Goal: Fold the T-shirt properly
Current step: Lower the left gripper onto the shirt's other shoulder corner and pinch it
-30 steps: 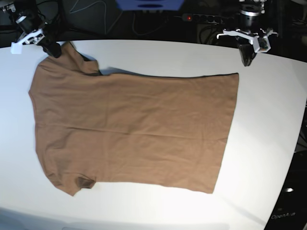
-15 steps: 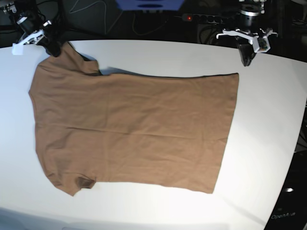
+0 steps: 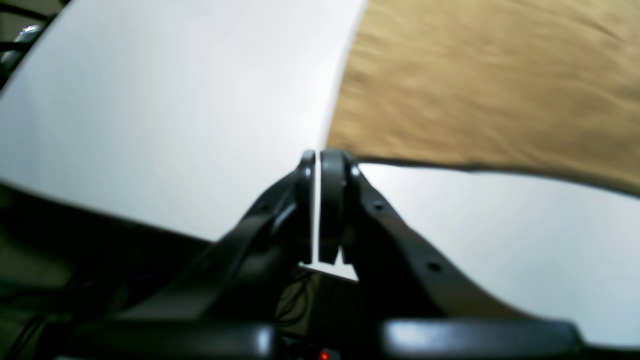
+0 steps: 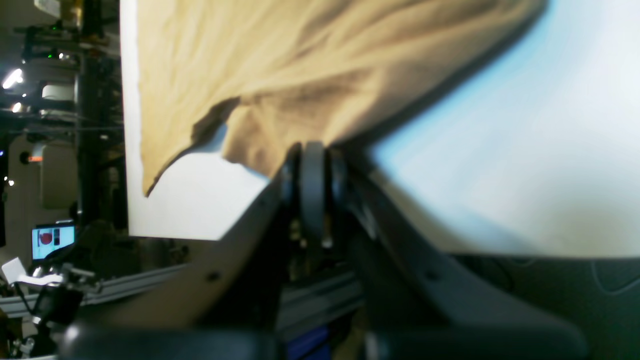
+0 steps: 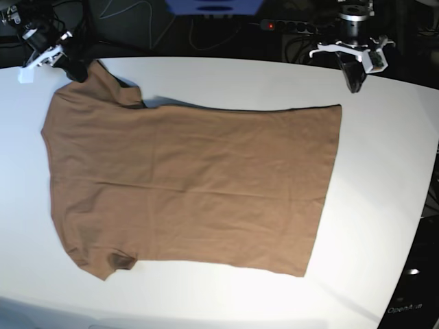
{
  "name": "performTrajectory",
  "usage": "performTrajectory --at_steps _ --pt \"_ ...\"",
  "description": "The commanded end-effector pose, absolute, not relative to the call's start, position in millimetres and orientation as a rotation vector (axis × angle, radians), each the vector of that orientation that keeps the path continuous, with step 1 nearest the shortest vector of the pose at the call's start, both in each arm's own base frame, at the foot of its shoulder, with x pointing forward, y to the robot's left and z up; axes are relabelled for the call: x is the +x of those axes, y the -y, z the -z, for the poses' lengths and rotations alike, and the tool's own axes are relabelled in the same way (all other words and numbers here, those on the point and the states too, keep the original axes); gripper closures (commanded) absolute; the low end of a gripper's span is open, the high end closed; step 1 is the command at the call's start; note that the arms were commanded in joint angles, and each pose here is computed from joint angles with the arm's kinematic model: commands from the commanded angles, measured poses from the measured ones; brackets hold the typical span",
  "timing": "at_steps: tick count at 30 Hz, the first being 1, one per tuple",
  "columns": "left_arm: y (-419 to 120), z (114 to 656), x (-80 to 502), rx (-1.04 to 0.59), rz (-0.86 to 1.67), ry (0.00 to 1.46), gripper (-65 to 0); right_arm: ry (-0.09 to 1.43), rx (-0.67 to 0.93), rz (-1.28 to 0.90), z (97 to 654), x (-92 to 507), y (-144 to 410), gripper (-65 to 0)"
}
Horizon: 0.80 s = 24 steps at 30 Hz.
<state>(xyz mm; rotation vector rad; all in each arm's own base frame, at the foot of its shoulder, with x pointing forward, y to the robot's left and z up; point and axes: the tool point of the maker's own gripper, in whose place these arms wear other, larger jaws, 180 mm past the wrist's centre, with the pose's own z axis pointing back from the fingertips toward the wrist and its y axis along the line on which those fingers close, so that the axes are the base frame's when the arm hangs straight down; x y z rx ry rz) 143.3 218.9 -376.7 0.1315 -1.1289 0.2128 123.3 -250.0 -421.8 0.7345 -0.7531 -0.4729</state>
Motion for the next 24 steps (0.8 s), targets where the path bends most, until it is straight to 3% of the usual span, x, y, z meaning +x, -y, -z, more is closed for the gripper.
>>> performTrajectory --at_steps 1,4,24 --pt "-221 366 146 0.142 -0.210 1.168 -1.1 0.787 0.746 0.467 412 130 256 -0.9" --pt "-229 363 150 0.164 -0.227 1.184 -1.1 0.787 0.746 0.467 412 130 256 -0.9" --pt "-214 394 189 0.055 -0.202 0.881 -1.1 0.779 0.738 0.446 415 127 250 -0.9"
